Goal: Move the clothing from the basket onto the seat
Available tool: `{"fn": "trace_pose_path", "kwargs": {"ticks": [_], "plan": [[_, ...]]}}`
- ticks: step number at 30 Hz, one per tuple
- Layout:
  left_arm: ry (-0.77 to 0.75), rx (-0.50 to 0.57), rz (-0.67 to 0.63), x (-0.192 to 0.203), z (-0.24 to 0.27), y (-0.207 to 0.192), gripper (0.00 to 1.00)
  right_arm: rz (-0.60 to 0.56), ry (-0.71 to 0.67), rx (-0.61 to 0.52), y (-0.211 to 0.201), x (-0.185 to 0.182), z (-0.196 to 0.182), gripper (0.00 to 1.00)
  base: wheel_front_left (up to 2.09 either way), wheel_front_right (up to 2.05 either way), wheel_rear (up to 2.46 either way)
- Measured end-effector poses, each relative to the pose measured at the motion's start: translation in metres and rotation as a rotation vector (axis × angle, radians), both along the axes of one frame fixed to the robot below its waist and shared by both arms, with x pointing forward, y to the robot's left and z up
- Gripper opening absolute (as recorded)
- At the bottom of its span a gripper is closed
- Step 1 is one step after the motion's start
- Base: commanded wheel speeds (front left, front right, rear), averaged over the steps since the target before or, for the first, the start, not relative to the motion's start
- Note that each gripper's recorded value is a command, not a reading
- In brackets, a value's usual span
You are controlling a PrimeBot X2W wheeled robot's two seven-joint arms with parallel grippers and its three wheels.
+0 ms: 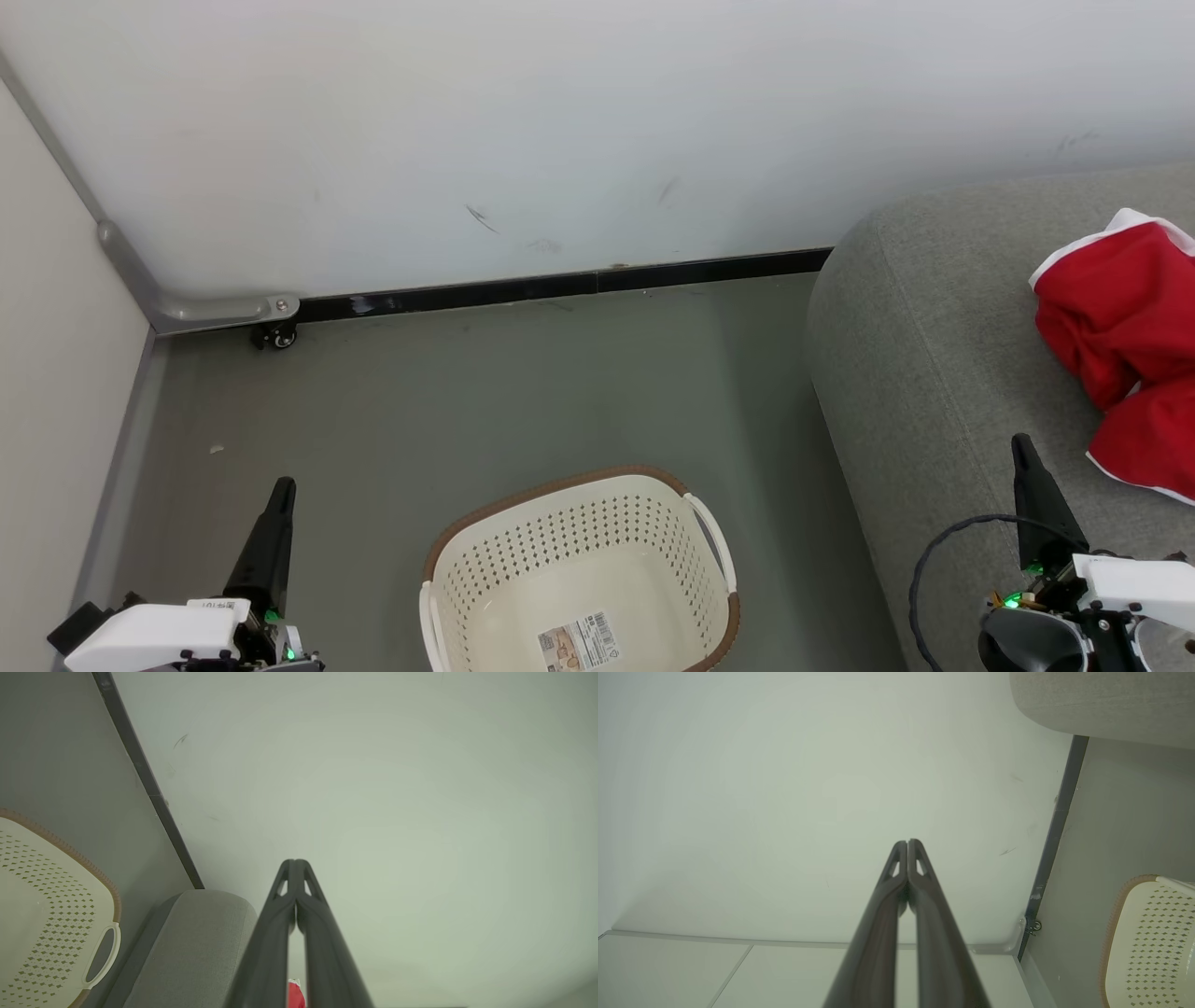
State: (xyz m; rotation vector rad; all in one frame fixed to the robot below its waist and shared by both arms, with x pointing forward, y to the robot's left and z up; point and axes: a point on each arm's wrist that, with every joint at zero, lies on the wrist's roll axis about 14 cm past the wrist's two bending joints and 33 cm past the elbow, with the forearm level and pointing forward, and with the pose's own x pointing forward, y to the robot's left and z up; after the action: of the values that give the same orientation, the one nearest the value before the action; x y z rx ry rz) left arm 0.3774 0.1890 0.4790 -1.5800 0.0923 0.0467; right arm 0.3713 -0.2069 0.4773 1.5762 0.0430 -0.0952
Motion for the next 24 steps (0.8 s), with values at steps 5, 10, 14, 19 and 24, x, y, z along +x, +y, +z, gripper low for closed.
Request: {"fn": "trace_pose_path", "kwargs": {"ticks": [5, 10, 14, 19, 24], "plan": [[-0.001, 0.0, -0.001, 0.0, 0.0002, -0.0004, 0.0, 0.0, 0.0, 0.001, 0.0, 0.0, 0.0, 0.0, 0.0, 0.0, 0.0], [-0.001, 0.001, 0.002, 0.0001, 0.0002, -0.0002, 0.0, 0.0, 0.0, 0.001, 0.0, 0.0, 0.0001, 0.0, 0.0, 0.0, 0.0], [-0.001, 0.001, 0.001, 0.0001, 0.0003, -0.0003, 0.0, 0.0, 0.0, 0.001, 0.0, 0.0, 0.0001, 0.0, 0.0, 0.0, 0.0], [-0.002, 0.001, 0.001, 0.0002, 0.0005, -0.0006, 0.0, 0.0, 0.0, 0.001, 0.0, 0.0, 0.0001, 0.0, 0.0, 0.0, 0.0], [-0.002, 0.001, 0.0, 0.0002, 0.0006, -0.0007, 0.0, 0.0, 0.0, 0.001, 0.0, 0.0, 0.0001, 0.0, 0.0, 0.0, 0.0]]}}
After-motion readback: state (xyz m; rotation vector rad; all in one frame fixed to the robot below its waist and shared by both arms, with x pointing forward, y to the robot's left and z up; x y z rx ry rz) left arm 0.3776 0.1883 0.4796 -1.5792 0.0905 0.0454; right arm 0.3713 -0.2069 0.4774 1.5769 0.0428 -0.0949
